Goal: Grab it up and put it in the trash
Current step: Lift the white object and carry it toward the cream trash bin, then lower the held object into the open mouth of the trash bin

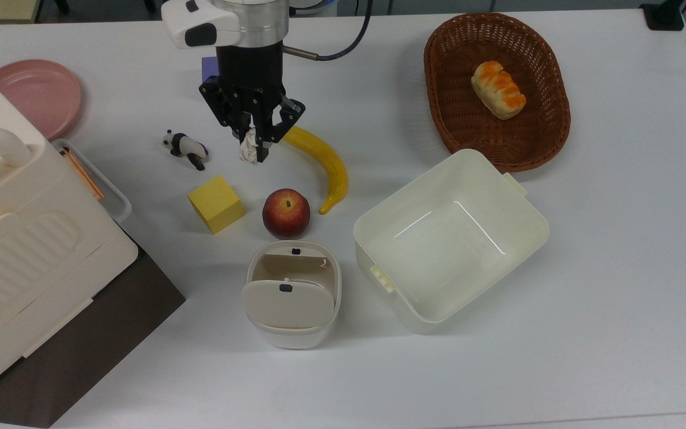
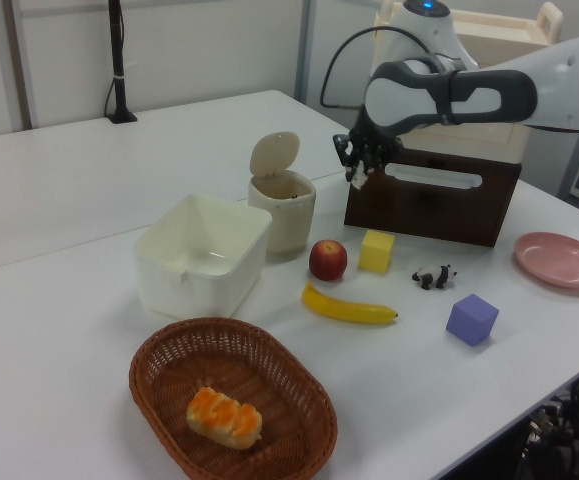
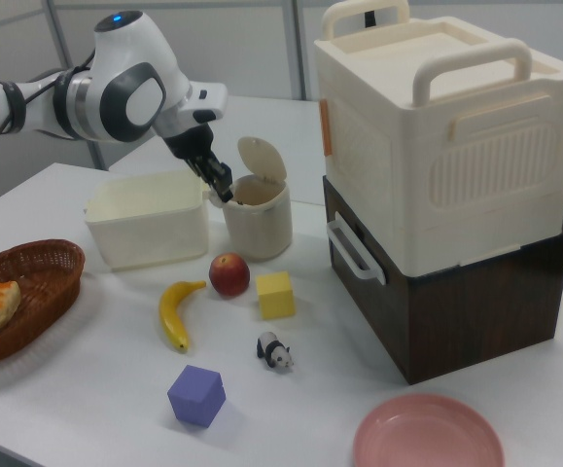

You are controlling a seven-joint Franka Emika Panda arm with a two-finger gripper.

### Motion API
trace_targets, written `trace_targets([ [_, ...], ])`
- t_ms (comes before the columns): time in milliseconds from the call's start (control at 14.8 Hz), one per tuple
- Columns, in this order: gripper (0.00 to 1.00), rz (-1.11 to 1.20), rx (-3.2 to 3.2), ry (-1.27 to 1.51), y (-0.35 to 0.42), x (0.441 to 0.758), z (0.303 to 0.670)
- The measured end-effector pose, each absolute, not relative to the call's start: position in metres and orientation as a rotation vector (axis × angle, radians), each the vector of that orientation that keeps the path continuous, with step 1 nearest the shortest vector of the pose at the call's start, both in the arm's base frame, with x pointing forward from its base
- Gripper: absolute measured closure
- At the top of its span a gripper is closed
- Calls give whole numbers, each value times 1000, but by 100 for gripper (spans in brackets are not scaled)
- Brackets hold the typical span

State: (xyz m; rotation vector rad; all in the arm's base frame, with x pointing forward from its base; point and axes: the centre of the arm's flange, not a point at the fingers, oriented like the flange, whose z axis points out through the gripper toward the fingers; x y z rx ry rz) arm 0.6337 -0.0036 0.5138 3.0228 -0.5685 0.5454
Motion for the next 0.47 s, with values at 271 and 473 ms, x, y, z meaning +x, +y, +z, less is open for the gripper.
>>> trace_targets([
  [271, 79, 566, 3016, -545, 6, 659, 509],
  [473, 79, 635, 3007, -518, 16, 682, 508],
])
